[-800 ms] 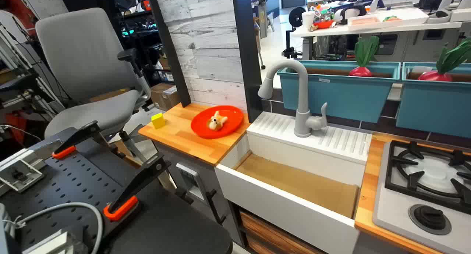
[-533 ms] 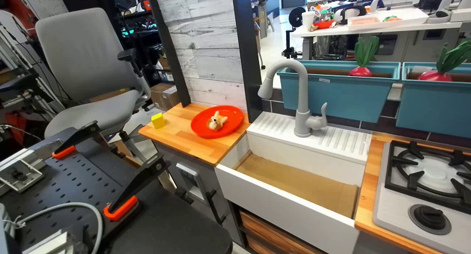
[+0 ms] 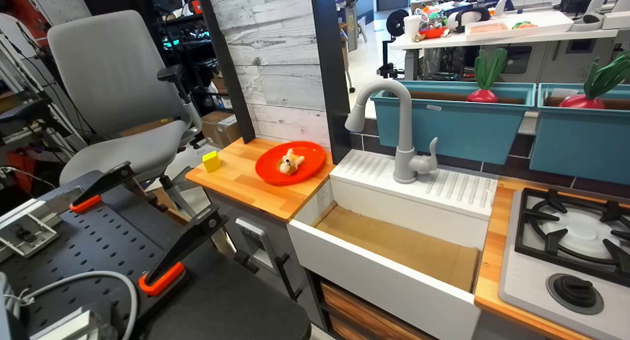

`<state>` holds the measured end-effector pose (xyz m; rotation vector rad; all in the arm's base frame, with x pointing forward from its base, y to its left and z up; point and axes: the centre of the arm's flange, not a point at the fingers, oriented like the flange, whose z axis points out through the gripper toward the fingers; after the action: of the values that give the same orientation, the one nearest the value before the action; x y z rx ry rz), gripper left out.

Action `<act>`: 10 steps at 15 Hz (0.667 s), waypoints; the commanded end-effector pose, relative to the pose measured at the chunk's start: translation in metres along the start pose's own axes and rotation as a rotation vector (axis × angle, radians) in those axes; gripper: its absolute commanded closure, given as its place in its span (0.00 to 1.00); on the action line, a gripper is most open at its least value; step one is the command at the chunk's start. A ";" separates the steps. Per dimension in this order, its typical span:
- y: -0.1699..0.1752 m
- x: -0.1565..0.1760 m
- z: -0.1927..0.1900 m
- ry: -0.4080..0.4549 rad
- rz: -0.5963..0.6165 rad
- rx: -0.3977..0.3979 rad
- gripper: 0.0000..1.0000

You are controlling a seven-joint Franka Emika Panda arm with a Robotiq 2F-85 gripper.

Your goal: Pick the stuffed animal on the plate and put it on the counter

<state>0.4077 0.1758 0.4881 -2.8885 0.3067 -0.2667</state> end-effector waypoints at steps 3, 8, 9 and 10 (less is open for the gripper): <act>0.022 0.033 0.027 -0.026 0.042 -0.026 0.00; 0.073 0.083 0.074 -0.049 0.150 -0.044 0.00; 0.084 0.094 0.085 -0.051 0.170 -0.045 0.00; 0.093 0.104 0.096 -0.044 0.189 -0.045 0.00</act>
<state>0.4693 0.1014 0.4143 -2.8857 0.5370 -0.1452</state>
